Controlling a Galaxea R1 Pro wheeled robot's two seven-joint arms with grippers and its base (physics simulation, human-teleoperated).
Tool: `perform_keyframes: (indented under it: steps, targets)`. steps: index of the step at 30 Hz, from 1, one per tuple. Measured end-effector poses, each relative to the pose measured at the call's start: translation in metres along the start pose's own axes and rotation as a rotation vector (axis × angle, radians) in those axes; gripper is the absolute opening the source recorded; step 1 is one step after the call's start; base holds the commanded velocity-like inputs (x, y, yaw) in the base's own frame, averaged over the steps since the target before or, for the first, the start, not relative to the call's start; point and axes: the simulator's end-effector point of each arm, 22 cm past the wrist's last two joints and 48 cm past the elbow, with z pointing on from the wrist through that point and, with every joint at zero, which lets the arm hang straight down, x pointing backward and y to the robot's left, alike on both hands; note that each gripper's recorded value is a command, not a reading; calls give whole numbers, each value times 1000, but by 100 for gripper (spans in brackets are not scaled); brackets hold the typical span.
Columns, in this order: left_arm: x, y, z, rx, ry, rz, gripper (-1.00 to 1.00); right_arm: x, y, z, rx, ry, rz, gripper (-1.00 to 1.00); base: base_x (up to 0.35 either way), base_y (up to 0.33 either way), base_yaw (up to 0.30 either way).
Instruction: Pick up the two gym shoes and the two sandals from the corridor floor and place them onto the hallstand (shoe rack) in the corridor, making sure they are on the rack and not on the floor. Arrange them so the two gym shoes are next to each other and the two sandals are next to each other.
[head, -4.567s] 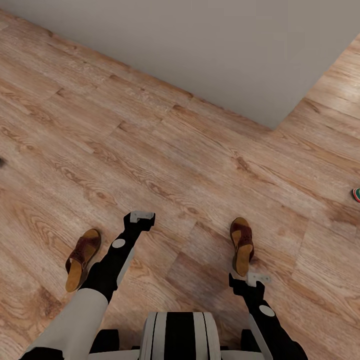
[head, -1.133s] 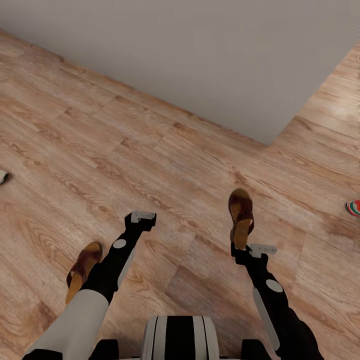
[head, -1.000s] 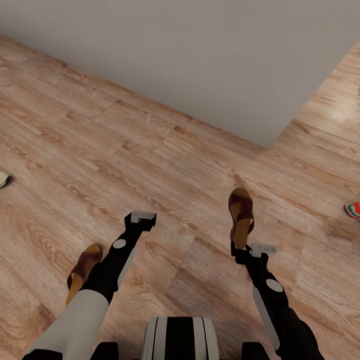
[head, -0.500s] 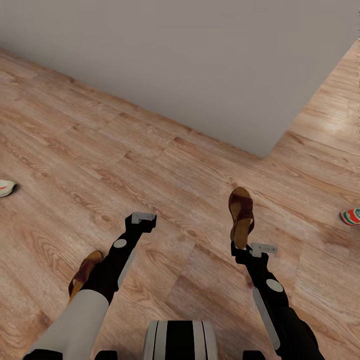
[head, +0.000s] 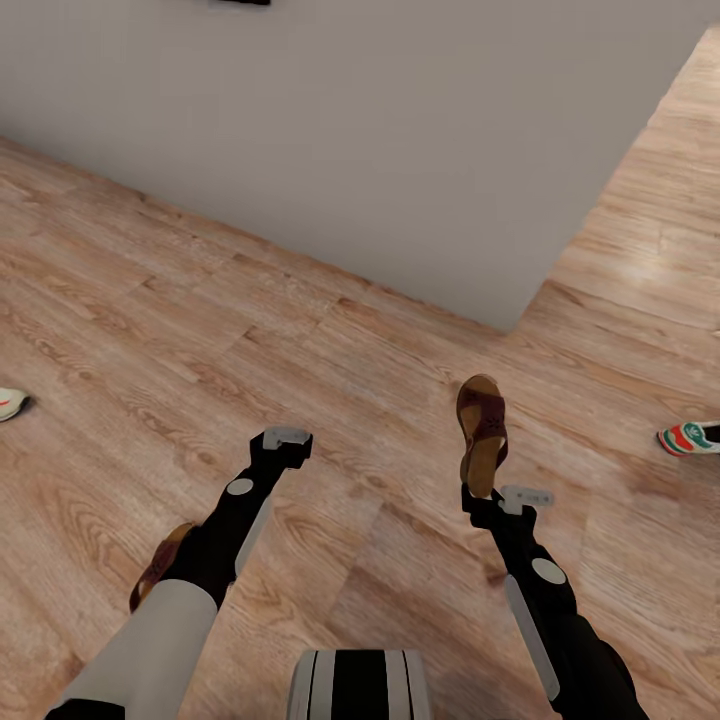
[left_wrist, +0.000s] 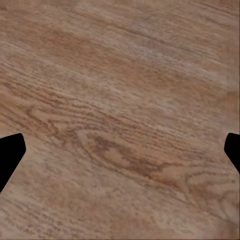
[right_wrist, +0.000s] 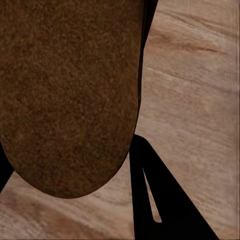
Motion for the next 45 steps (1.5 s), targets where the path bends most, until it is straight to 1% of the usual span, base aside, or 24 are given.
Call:
perform_keyframes:
  steps: [22, 45]
  targets:
    - [-79, 1, -31, -6, -116, 13, 100, -66, 4, -28, -12, -117, 14, -100, 0, 0, -220]
    - [-157, 0, -74, -12, -239, 26, 100, -131, 6, -64, -24, -240, 26, -100, 0, 0, -222]
